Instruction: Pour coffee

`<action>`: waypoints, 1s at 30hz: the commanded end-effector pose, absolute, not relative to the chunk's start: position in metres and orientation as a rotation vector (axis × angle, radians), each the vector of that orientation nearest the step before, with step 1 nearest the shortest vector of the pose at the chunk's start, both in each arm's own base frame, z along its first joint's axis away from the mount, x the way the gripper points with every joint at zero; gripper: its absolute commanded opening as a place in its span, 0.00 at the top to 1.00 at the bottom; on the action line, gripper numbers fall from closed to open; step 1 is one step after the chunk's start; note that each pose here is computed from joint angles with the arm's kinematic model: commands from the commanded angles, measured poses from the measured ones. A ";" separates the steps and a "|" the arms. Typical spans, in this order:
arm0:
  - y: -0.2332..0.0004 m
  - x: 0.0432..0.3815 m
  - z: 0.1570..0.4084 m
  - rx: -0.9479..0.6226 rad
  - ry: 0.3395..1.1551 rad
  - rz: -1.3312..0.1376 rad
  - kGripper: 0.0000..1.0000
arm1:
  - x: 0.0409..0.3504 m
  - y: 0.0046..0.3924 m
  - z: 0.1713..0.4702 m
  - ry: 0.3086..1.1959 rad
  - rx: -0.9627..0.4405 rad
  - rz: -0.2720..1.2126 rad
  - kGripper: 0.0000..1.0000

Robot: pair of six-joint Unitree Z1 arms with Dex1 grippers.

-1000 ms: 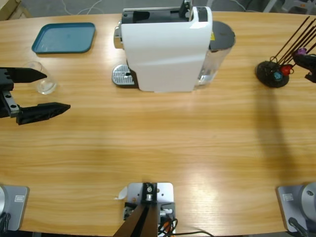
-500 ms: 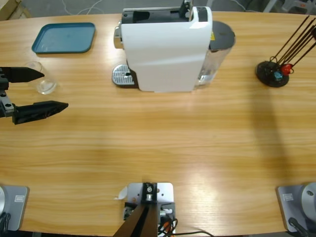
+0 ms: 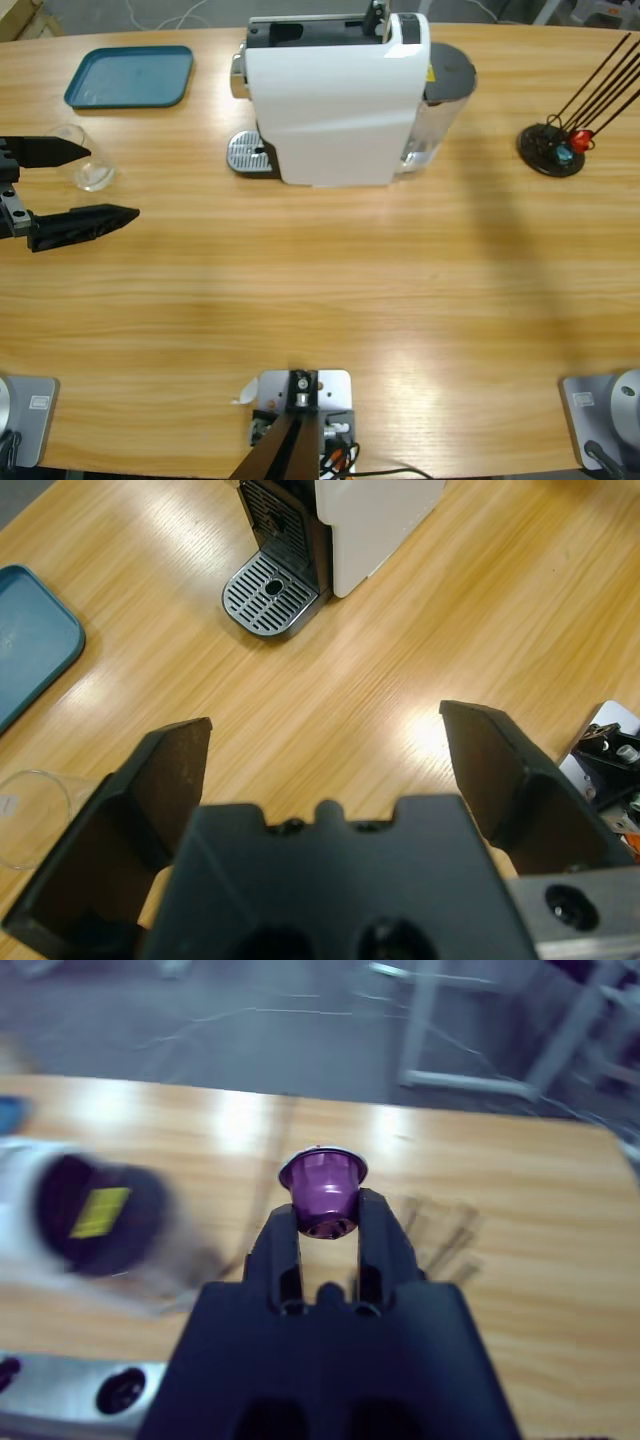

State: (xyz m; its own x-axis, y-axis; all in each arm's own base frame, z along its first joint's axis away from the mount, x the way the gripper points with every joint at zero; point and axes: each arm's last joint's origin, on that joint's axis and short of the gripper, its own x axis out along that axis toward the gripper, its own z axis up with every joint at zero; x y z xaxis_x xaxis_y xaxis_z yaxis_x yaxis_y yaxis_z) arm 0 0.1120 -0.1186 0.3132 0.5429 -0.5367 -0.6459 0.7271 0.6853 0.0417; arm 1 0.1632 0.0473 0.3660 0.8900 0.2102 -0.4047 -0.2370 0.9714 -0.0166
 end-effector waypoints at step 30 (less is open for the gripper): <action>-0.083 0.084 0.314 0.337 0.638 -0.739 0.01 | 0.281 0.281 0.337 0.435 -0.490 1.182 1.00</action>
